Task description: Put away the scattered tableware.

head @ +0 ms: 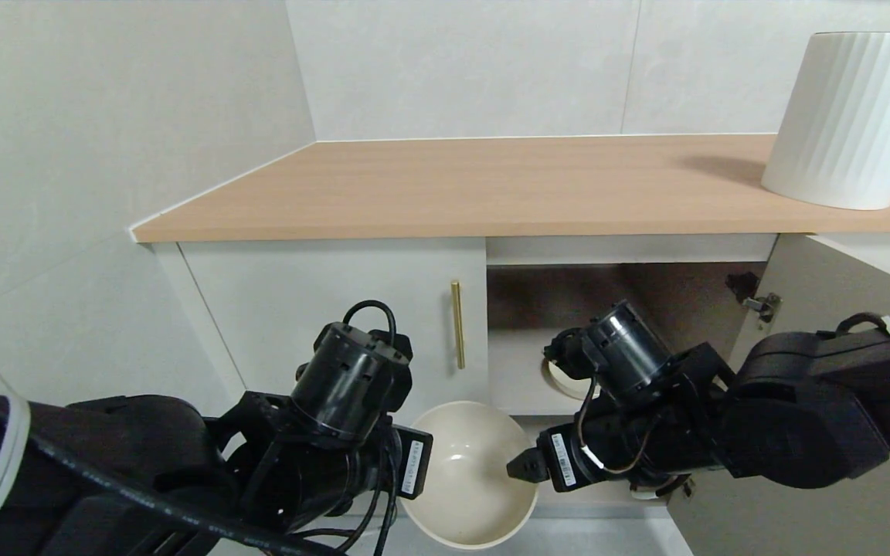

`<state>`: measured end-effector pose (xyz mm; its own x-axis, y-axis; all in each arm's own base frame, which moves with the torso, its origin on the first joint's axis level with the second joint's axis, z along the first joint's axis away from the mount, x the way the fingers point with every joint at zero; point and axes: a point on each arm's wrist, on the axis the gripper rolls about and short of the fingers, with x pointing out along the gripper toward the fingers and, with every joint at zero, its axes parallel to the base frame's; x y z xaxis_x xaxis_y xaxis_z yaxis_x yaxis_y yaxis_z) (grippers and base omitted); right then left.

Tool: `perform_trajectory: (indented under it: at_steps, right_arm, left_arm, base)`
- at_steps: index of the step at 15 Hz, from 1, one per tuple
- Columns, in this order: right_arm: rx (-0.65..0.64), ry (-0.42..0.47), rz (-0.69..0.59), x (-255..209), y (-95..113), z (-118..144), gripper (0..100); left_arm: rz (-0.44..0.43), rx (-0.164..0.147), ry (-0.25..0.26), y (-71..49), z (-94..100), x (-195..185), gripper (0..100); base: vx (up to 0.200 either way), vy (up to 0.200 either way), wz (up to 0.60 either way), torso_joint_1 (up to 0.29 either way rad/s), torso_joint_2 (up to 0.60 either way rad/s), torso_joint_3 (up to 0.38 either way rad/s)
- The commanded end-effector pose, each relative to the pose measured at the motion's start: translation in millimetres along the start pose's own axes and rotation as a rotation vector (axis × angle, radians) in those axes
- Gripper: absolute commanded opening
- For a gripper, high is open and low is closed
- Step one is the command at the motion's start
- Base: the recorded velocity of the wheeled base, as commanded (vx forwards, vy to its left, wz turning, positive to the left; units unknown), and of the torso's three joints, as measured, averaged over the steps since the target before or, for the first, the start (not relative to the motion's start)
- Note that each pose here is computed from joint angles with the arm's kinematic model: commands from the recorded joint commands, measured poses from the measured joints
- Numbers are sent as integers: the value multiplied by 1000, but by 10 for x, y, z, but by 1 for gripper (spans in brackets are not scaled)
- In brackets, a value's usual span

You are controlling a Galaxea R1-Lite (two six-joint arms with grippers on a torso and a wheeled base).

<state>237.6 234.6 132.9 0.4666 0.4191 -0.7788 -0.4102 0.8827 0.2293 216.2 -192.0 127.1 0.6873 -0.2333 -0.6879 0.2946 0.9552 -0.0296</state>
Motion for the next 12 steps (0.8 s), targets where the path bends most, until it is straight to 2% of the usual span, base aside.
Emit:
perform_trajectory:
  at_steps: [1,12]
  right_arm:
    - [1,11,-5,55,-1,-5,0]
    - [-12,17,3,50,42,-33,0]
  left_arm:
    - [-4,-2,-12,1,14,-39,0]
    - [-9,-3,-18,-6,16,-63,0]
  base:
    - [0,0,0,0,0,0]
    - [0,0,0,0,0,0]
